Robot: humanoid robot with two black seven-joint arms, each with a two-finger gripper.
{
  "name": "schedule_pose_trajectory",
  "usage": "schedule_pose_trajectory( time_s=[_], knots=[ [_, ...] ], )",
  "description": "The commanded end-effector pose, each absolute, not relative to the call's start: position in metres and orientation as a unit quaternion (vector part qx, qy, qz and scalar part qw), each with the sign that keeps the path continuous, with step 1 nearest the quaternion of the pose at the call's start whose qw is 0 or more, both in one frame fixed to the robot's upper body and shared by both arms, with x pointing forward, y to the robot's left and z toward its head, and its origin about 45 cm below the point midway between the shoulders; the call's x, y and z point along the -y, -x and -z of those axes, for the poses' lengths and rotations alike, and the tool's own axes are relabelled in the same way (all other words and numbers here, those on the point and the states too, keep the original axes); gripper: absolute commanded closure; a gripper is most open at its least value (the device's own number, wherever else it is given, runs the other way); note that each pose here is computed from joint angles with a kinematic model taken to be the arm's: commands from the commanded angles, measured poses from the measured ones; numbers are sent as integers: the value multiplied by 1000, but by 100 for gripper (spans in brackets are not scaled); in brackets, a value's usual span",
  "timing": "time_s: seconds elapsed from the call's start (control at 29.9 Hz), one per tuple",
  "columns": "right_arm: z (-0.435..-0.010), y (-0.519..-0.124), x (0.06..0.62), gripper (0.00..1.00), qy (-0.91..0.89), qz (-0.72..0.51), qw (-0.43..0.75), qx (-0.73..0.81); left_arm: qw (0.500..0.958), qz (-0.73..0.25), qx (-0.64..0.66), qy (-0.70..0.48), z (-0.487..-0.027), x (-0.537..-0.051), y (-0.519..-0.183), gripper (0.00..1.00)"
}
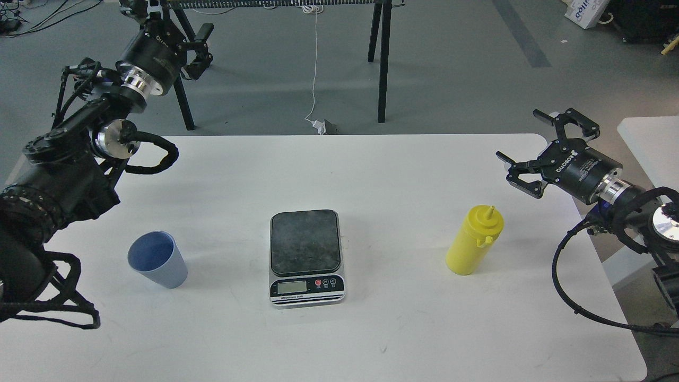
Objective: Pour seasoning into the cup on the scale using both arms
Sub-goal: 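Raise the left gripper and move it toward the blue cup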
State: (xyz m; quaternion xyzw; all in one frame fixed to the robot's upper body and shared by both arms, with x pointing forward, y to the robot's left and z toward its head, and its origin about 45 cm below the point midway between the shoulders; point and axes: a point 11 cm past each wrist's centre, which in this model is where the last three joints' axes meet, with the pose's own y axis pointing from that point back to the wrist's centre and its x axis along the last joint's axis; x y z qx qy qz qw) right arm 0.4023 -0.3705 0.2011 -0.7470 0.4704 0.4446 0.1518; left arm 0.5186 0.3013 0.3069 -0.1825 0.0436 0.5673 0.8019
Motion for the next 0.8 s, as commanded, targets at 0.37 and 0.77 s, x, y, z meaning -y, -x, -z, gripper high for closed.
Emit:
schedule_pose_trajectory(
  time_s=[0.37, 0.77],
  knots=[
    [-200, -403, 366, 1, 748, -447, 154, -466, 785, -585, -51, 197, -305, -315, -518, 0],
    [-195, -404, 351, 1, 748, -456, 162, -453, 823, -559, 98, 11, -343, -349, -518, 0]
  ],
)
